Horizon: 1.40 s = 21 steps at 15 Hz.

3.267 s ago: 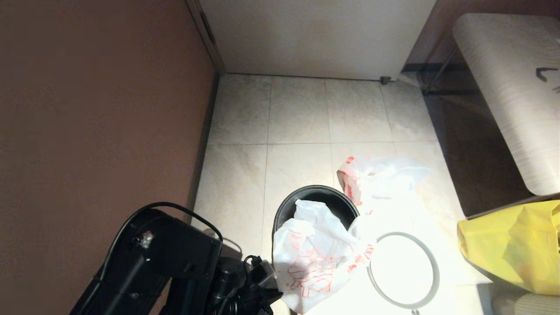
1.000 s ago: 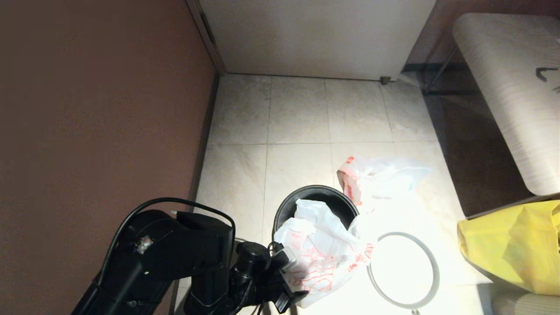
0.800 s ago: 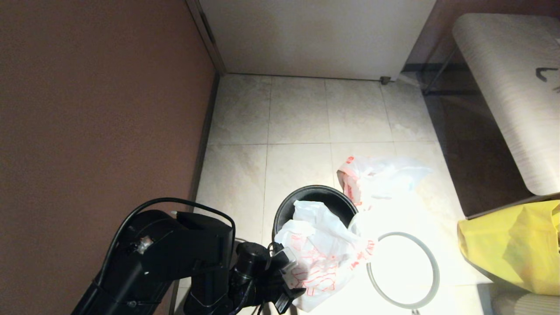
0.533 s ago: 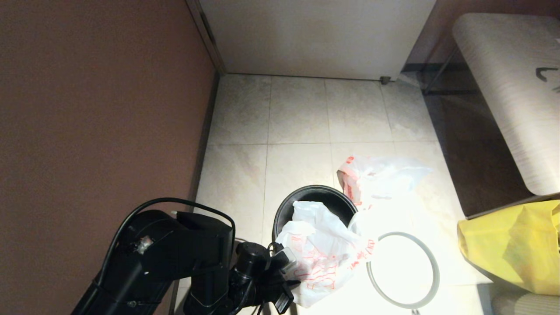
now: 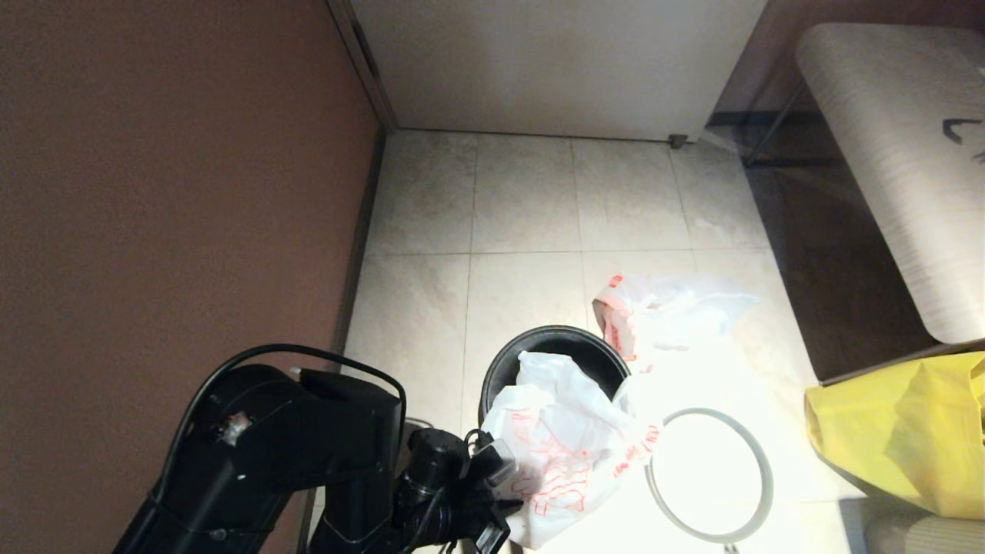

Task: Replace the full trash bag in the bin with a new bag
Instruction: Put the new garbage bag on the trash can

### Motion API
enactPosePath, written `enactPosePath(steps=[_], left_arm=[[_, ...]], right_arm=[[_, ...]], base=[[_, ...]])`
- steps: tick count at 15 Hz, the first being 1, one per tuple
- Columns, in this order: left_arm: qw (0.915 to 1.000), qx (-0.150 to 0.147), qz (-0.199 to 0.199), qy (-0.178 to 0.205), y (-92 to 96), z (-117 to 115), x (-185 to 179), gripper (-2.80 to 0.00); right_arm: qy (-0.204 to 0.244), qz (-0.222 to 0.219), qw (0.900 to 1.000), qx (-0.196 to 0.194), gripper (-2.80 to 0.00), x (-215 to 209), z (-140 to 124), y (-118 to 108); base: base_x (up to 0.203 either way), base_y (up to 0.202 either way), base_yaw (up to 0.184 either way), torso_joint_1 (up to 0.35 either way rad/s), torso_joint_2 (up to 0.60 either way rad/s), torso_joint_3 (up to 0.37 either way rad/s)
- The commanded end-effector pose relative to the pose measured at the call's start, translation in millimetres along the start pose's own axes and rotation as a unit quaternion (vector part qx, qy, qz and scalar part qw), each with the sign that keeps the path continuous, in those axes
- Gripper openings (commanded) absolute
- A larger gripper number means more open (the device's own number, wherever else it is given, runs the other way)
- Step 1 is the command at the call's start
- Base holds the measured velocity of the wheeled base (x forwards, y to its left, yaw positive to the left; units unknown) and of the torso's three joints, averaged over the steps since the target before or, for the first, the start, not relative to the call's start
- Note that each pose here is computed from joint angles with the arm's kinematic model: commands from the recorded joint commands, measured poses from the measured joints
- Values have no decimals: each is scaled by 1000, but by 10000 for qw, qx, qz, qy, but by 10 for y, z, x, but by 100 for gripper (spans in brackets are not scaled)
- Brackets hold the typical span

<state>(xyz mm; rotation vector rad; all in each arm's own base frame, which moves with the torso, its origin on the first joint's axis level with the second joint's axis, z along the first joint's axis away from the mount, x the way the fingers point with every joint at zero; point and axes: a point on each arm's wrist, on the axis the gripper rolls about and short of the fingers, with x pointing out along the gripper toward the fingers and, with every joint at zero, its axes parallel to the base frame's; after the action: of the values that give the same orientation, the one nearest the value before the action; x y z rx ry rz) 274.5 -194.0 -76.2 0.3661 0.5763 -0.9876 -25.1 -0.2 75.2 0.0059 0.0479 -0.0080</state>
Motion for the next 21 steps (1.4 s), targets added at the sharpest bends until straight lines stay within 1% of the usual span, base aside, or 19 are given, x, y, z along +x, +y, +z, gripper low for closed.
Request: enactPosePath(steps=[1, 4, 6, 9, 12, 15, 17, 18, 20, 21], left_arm=[[10000, 26, -71, -57, -31, 124, -158, -280], [9998, -42, -208, 27, -61, 221, -297, -280], [9997, -31, -205, -98, -82, 331, -369, -280], [9986, -199, -200, -445, -129, 607, -519, -280], [9959, -490, -167, -747, -103, 994, -521, -280], [9925, -758, 26, -962, 12, 1342, -433, -280], [9895, -908, 286, -1090, 150, 1560, -313, -280], [9880, -968, 456, -1110, 236, 1627, -232, -280], [9854, -1083, 805, -1036, 394, 1708, -113, -280], [9859, -1170, 875, -810, 433, 1705, -89, -280]], right_arm=[[6, 1, 10000, 0, -280, 0, 0, 0], [6, 1, 10000, 0, -280, 0, 0, 0], [6, 1, 10000, 0, -280, 0, 0, 0], [6, 1, 10000, 0, -280, 0, 0, 0], [6, 1, 10000, 0, -280, 0, 0, 0], [6, 1, 10000, 0, -280, 0, 0, 0], [6, 1, 10000, 0, -280, 0, 0, 0], [6, 1, 10000, 0, -280, 0, 0, 0], [6, 1, 10000, 0, -280, 0, 0, 0], [6, 1, 10000, 0, -280, 0, 0, 0]], base=[[0, 0, 0, 0, 0, 0], [0, 0, 0, 0, 0, 0], [0, 0, 0, 0, 0, 0], [0, 0, 0, 0, 0, 0], [0, 0, 0, 0, 0, 0], [0, 0, 0, 0, 0, 0], [0, 0, 0, 0, 0, 0], [0, 0, 0, 0, 0, 0], [0, 0, 0, 0, 0, 0], [0, 0, 0, 0, 0, 0]])
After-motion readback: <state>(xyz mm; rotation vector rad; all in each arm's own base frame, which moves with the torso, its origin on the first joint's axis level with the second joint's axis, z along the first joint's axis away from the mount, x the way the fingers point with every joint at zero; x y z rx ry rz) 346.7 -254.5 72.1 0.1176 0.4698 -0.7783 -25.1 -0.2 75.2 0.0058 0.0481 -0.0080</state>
